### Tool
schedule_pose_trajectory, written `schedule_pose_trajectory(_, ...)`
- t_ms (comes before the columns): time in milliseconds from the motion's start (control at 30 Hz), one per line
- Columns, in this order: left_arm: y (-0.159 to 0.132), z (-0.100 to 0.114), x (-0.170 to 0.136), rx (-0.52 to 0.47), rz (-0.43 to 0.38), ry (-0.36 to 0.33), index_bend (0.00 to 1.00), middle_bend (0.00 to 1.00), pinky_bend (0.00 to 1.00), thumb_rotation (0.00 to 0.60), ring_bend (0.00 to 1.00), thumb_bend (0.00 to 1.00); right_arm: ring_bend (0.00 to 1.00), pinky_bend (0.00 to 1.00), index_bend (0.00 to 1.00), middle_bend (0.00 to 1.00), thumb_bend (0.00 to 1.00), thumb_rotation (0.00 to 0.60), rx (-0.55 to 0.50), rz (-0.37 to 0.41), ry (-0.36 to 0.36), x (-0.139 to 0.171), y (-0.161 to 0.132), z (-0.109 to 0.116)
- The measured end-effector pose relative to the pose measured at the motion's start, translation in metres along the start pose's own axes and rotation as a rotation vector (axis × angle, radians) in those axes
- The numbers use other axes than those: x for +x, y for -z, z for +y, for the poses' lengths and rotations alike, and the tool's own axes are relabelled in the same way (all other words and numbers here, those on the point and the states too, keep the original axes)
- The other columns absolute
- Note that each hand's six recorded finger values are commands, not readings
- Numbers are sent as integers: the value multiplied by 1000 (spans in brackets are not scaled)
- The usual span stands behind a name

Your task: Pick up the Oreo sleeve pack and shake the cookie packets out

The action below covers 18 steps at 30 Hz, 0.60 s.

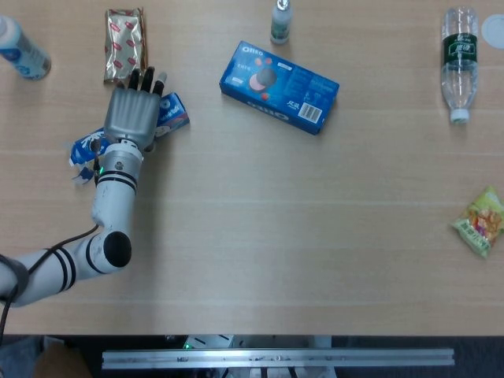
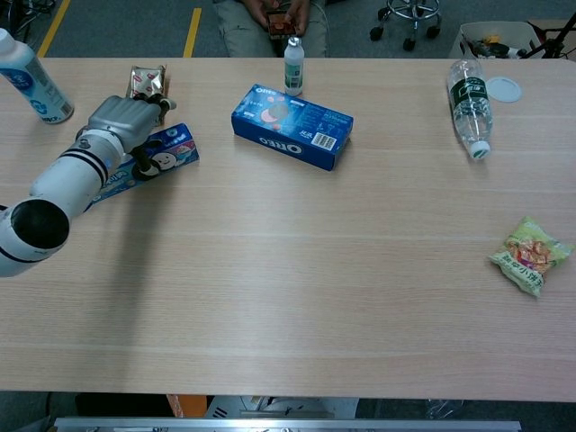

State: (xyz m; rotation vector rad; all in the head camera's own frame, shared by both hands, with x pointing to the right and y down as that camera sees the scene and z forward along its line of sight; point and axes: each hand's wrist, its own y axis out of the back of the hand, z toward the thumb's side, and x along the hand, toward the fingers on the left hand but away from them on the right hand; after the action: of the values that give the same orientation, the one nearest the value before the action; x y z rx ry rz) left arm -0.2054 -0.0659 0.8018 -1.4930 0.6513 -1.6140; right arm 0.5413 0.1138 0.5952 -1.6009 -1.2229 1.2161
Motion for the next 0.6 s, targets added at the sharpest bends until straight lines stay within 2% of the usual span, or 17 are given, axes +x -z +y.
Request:
schedule_pose_trajectory(133,2,-3,5,3,-1,-7,238,215,326,600,212,152,715,716,731,682,304,600,0,0,0,0,0,0)
schedule_pose_trajectory(267,1,-10,6,4,-16,7,339,279,420,600,282,152,715,716,731,682,303,600,0,0,1,0,0,0)
schedule_pose_trajectory(500,-2,-15,3,-6,-24,27,436,418,546,600,422,152,715,716,731,682,303,600,0,-4,4,3,1,1)
schedule_pose_trajectory(600,-4,-15,2,-26,-30,31,461,437,564,600,429,152,714,716,731,682,303,600,-1,-2,5,3,1,1)
